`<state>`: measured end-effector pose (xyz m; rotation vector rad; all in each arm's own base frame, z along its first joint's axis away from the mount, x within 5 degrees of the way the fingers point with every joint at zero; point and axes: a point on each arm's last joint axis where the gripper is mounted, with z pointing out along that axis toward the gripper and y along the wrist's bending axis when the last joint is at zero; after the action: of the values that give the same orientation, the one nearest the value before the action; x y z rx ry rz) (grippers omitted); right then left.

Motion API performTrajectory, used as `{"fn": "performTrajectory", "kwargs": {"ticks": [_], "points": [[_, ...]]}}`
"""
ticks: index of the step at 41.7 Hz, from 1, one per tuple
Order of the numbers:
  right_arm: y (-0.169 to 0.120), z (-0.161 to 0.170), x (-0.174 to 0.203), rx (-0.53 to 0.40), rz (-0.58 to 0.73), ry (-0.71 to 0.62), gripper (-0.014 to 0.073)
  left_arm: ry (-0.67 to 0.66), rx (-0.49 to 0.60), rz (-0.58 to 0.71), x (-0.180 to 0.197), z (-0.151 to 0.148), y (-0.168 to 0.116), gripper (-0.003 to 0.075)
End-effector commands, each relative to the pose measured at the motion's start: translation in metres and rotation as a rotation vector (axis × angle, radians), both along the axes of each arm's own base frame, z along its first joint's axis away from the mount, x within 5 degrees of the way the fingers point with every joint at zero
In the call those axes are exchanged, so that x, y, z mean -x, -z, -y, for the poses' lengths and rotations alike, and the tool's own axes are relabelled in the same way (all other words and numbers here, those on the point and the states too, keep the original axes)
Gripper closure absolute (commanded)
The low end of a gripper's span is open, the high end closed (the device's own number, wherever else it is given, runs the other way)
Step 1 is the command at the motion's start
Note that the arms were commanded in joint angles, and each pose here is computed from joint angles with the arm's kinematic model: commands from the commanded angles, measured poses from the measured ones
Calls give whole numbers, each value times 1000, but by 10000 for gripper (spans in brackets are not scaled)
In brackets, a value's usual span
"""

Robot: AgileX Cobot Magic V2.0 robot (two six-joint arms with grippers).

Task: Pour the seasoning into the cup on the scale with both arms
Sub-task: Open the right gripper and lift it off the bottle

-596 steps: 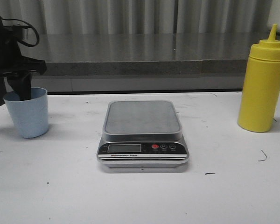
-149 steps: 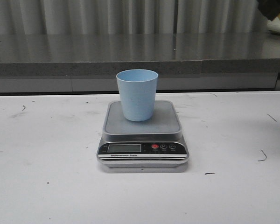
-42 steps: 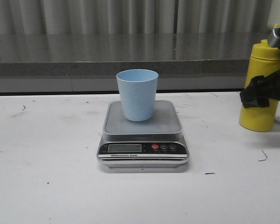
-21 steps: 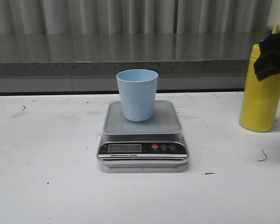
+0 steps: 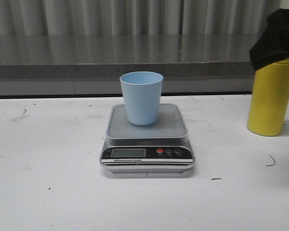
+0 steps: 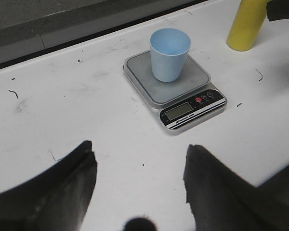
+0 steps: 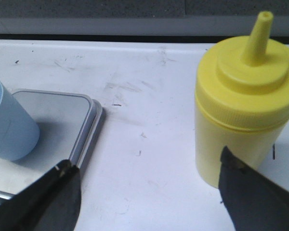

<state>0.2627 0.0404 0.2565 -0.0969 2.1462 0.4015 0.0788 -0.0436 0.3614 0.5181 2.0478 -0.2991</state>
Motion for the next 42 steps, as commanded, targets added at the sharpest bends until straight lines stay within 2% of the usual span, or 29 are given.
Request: {"fn": "performTrajectory", "kwargs": {"ticks": [1,9,19,27,34,35,37,38,40,42], "points": [[-14,3,9,26,61,-2,-10,9,54,73,-1,2,-13,321],[-25,10,28,52,136,61,-10,9,54,73,-1,2,-13,321],[-32,10,35,45,162,52,-10,9,54,73,-1,2,-13,321],[-31,8,35,94,178,4,-10,9,54,73,-1,2,-13,321],[-28,8,36,126,248,-8,-10,9,54,73,-1,2,-13,321],[-25,11,36,174,258,-1,-10,9,54,73,-1,2,-13,321],[-19,15,37,183,246,61,-10,9,54,73,-1,2,-13,321],[-15,18,38,238,229,81,-10,9,54,73,-1,2,-13,321],[-10,21,41,283,167,138,-10,9,54,73,-1,2,-13,321],[-7,17,45,321,114,131,-10,9,54,73,-1,2,-13,321]]}}
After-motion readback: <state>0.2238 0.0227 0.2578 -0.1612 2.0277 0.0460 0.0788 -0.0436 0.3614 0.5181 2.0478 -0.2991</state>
